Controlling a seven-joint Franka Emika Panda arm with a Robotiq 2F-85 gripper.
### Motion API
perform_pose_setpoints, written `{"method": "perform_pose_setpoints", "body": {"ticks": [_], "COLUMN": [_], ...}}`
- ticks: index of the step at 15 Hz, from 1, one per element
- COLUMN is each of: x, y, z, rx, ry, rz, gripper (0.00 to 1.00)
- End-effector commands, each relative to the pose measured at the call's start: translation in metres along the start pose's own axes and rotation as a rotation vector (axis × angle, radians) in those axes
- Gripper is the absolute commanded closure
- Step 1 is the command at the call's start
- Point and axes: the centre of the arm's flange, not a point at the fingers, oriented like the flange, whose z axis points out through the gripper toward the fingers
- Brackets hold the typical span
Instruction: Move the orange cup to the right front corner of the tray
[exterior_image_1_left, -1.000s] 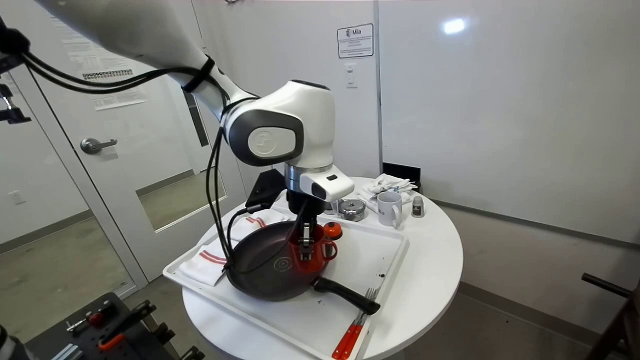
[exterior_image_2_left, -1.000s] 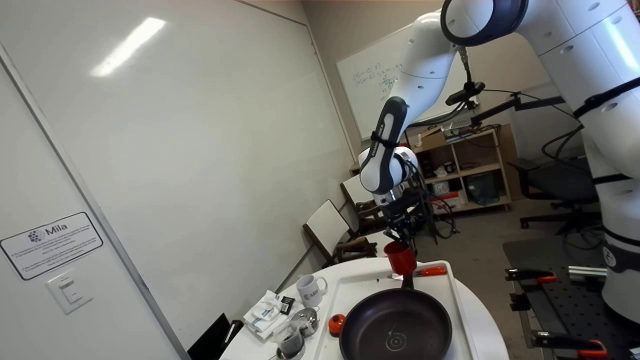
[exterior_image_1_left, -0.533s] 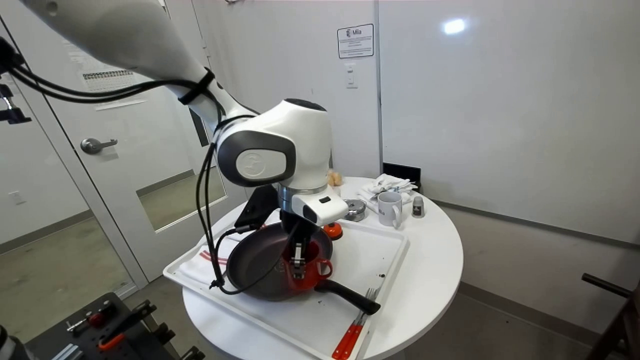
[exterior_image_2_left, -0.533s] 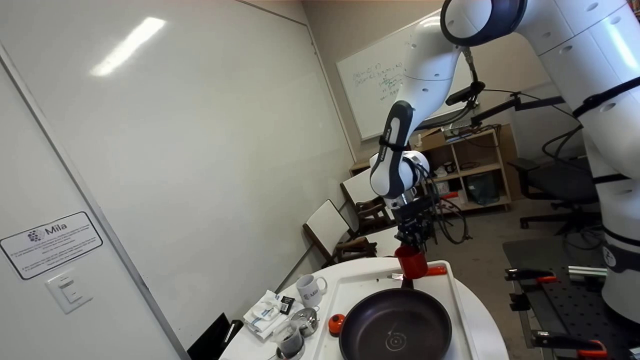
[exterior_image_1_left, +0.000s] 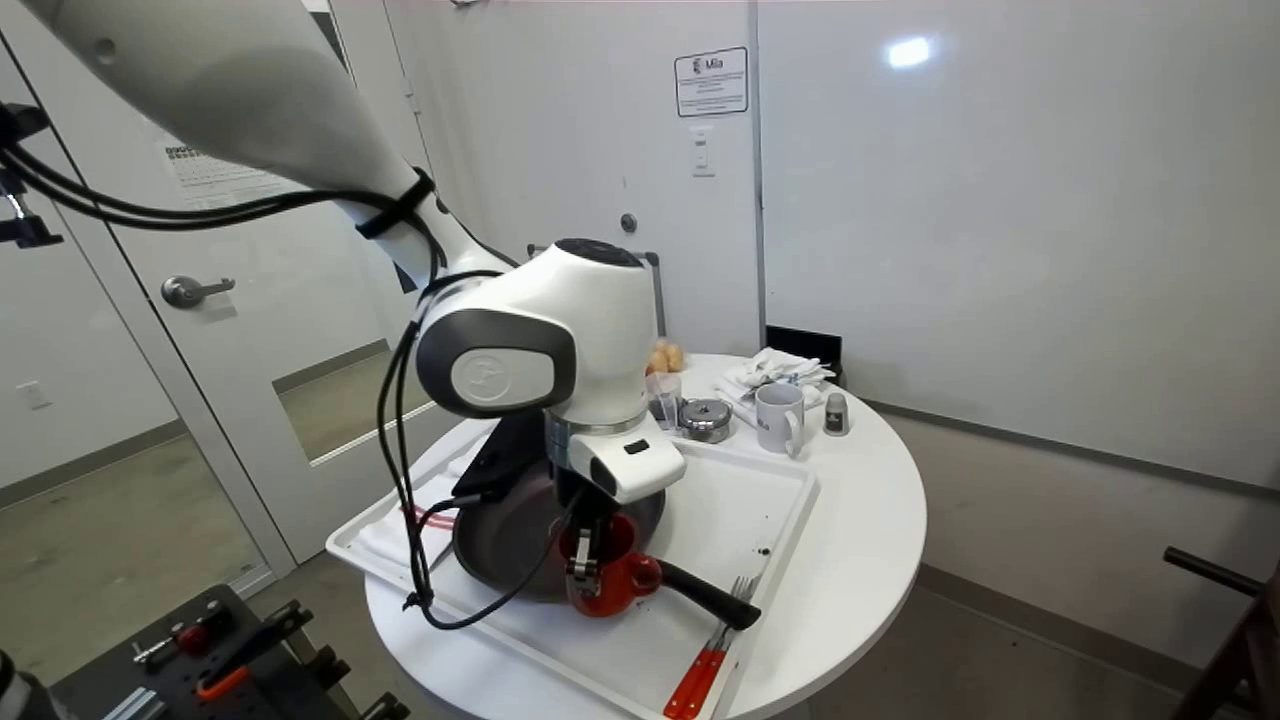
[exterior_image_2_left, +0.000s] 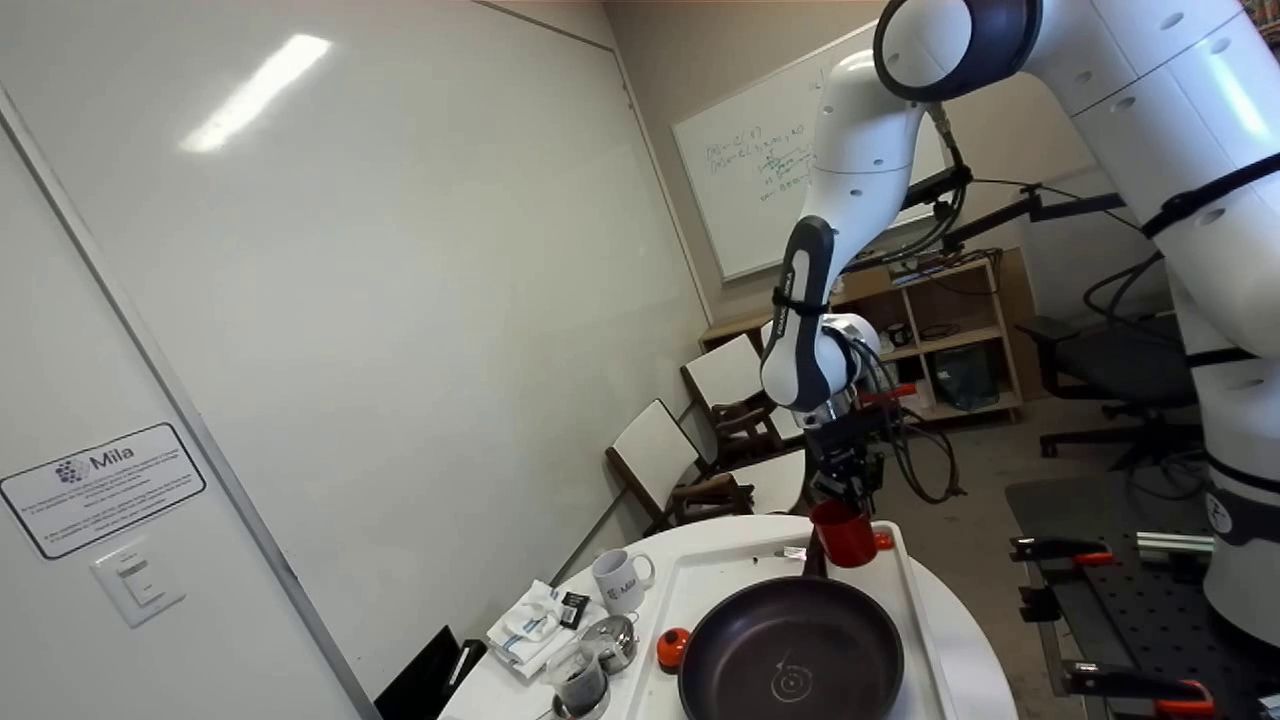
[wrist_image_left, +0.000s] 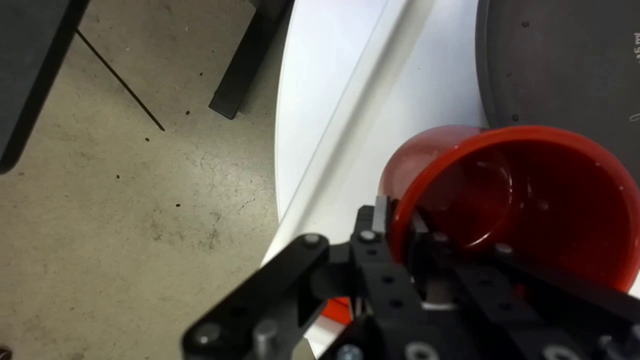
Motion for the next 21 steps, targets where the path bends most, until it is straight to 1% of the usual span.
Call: {"method": "perform_pose_setpoints", "body": {"ticks": [1,7,14,17,21], "x": [0.001,0.006,0.017,0.020,0.022], "y": [0.002,0.006,0.006,0.005,0.004], "z": [0.022,0.046,0.055,0.058,0.062], "rx": [0.001,-0.020,-0.016,-0.014,-0.016], "ry": [-0.012,-0.017,0.063,0.079,0.075], "rz": [0.042,0.087,0.149,0.163,0.168], "gripper": [0.98,0.98,0.98,0.98,0.98]}}
